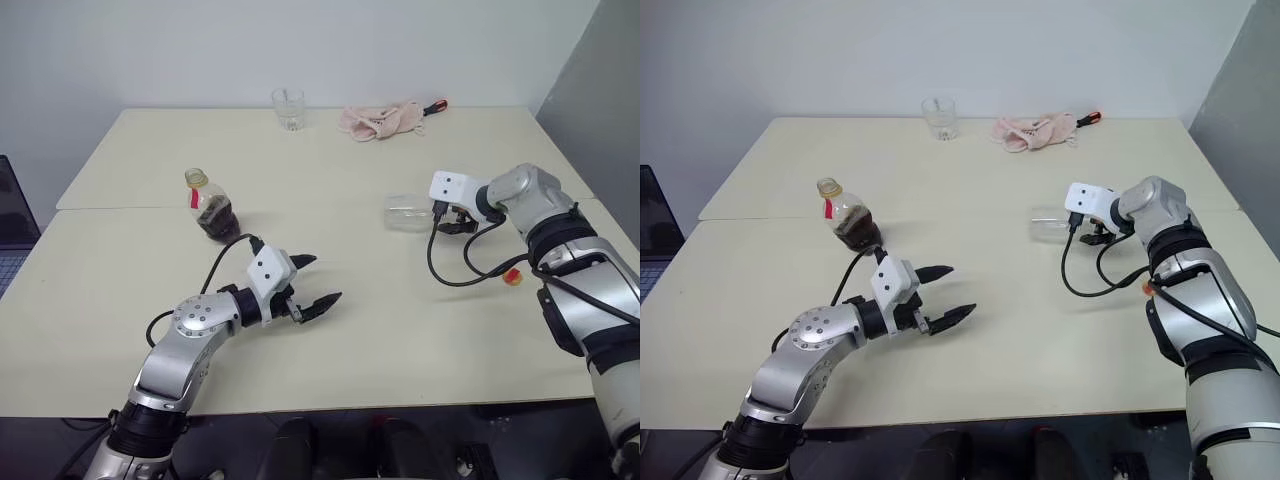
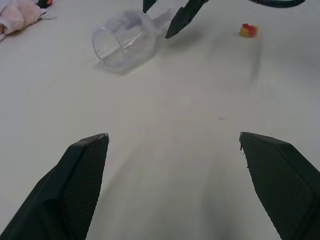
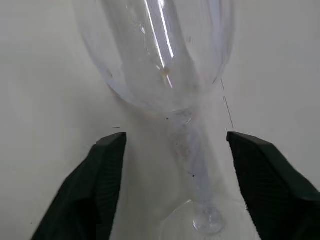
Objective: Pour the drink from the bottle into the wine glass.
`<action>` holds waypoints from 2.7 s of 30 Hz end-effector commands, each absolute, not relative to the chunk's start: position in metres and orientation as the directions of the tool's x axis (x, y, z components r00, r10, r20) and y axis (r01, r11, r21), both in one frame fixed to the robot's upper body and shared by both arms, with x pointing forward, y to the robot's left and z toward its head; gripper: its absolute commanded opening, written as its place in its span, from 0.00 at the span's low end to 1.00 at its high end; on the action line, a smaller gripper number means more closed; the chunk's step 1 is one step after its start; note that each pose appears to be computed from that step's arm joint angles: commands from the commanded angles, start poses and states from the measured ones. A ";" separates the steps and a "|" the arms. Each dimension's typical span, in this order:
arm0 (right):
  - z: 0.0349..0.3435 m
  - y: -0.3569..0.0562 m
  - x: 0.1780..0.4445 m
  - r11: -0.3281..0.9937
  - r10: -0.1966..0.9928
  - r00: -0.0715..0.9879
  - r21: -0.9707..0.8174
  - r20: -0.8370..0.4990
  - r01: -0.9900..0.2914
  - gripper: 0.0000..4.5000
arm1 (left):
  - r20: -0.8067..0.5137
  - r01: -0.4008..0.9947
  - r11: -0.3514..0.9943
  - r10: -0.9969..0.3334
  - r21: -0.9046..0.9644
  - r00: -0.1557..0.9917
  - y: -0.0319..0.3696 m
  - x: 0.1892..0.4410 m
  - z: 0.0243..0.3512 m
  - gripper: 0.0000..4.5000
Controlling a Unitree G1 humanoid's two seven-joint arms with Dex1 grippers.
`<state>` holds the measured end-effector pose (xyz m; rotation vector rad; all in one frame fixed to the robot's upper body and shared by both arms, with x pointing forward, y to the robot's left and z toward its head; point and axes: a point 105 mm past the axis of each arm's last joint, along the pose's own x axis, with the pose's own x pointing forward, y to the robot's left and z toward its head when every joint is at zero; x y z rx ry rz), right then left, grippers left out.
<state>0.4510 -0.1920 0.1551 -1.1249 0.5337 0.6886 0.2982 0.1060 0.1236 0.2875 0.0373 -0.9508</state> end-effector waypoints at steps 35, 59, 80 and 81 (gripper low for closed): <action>0.105 -0.023 0.397 0.684 0.725 0.688 -0.090 -0.031 -0.724 0.02 | -0.079 0.700 0.694 -0.699 0.166 0.711 0.166 0.296 0.159 1.00; 0.092 -0.051 0.392 0.643 0.734 0.660 -0.148 -0.160 -0.751 0.31 | -0.086 0.606 0.788 -0.600 0.109 0.795 0.189 0.298 0.141 1.00; 0.227 -0.116 0.316 0.443 0.852 0.468 -0.153 -0.237 -0.883 0.99 | 0.040 0.140 0.984 -0.146 0.114 0.989 0.284 0.299 0.126 1.00; 0.240 -0.115 0.316 0.441 0.855 0.471 -0.170 -0.219 -0.881 0.99 | 0.045 0.141 0.983 -0.147 0.118 0.988 0.283 0.301 0.129 1.00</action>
